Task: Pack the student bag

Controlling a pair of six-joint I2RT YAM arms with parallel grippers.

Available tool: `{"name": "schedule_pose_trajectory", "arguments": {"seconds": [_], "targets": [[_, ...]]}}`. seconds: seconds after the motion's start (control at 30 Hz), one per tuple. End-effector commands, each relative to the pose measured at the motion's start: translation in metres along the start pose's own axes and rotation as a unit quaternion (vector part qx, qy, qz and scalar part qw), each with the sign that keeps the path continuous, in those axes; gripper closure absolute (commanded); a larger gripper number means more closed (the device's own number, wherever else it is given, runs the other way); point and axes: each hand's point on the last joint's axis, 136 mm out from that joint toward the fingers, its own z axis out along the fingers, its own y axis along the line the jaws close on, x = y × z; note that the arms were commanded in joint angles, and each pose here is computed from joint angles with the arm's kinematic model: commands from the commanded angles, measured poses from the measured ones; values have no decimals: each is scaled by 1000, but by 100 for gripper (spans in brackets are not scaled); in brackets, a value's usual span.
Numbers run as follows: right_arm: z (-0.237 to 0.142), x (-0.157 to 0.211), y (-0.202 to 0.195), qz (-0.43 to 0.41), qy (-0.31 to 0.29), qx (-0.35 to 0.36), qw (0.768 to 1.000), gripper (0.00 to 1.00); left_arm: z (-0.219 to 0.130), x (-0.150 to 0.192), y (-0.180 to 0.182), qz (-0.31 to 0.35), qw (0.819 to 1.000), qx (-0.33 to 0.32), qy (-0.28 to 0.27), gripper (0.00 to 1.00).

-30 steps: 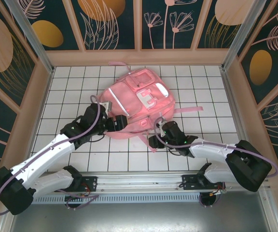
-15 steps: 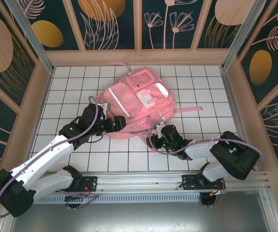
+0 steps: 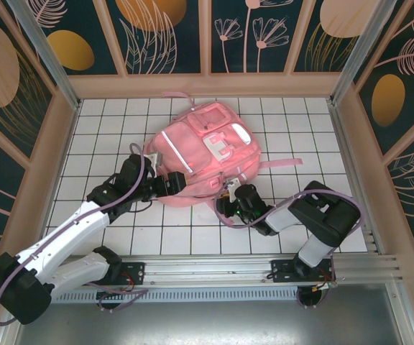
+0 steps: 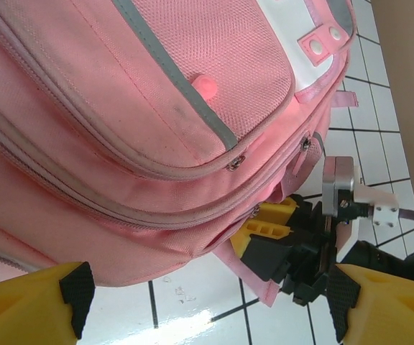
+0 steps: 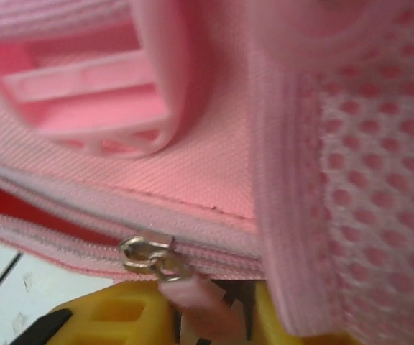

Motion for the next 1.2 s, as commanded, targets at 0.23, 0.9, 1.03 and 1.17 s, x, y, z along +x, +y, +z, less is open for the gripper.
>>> {"name": "schedule_pose_trajectory", "arguments": {"seconds": [0.23,0.9,1.03,1.17], "targets": [[-19,2,-1,8,-5,2,1000,100,-10,-19,10,12,999,-32,-36,13],[-53,-5,-26,12,-9,45,999,100,63,-78,125,-207,973,-88,-51,16],[-53,-3,-25,14,-5,41,999,100,67,-66,121,-217,974,-56,-42,21],[-54,-4,-25,17,-8,42,999,100,60,-56,117,-229,972,-42,-41,30]]}}
